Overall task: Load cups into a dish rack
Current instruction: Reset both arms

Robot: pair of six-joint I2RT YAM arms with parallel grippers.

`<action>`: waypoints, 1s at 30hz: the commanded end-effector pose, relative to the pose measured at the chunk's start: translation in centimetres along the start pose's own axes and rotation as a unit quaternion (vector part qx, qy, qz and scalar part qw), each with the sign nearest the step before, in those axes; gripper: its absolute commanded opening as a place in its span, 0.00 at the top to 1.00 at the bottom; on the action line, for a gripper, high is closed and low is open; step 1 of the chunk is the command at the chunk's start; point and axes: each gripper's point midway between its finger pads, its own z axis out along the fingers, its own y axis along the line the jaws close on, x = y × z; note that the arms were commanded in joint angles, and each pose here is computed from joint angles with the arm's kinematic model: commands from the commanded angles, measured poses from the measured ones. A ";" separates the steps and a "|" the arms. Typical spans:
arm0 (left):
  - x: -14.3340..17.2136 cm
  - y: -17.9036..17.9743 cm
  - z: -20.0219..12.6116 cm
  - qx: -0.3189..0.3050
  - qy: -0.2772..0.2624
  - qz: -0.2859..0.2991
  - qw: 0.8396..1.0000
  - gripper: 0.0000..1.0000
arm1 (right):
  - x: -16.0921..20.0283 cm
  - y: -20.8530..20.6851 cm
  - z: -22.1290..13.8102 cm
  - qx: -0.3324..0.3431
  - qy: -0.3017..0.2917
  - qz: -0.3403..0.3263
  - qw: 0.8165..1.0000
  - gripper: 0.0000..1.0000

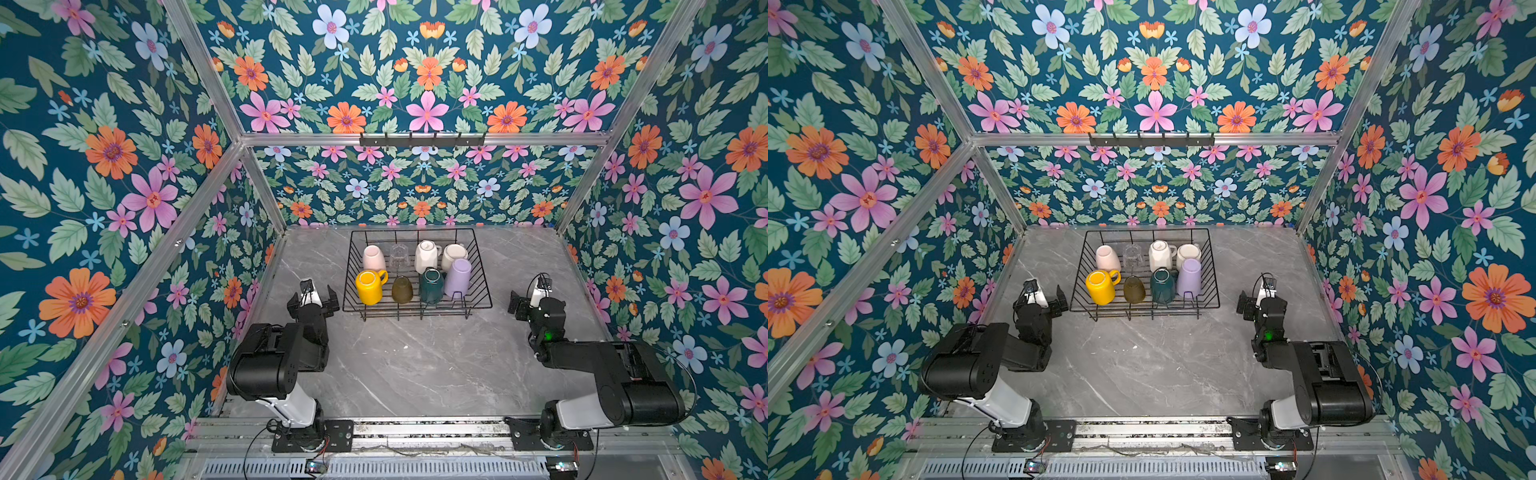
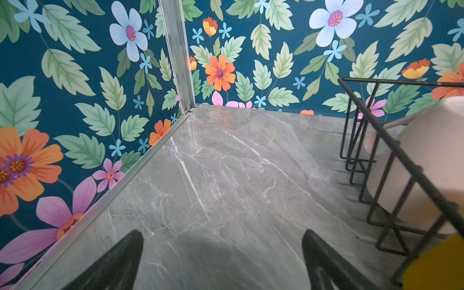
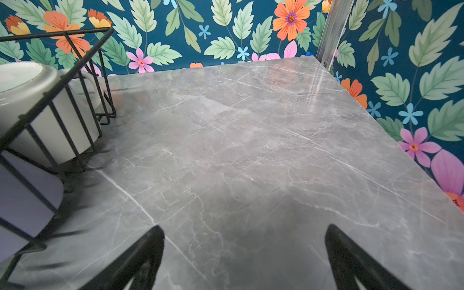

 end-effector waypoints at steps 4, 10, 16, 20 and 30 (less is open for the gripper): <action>-0.5 -0.1 0.0 0.002 -0.009 0.000 1.000 0.00 | -0.6 -0.4 -0.4 0.011 -0.024 0.007 1.000 0.01; -0.5 -0.1 0.0 0.002 -0.009 0.001 1.000 0.00 | -0.7 -0.6 0.1 0.015 -0.012 0.012 1.000 0.01; -0.5 -0.1 0.0 0.002 -0.008 0.001 1.000 0.00 | -0.6 -0.6 0.1 0.015 -0.011 0.012 1.000 0.01; -0.5 -0.1 0.1 0.003 -0.009 0.002 1.000 0.00 | -0.6 -0.6 0.1 0.015 -0.011 0.012 1.000 0.01; -0.4 -0.5 0.1 0.014 -0.006 0.006 1.000 0.00 | -0.6 -0.6 0.1 0.015 -0.011 0.012 1.000 0.01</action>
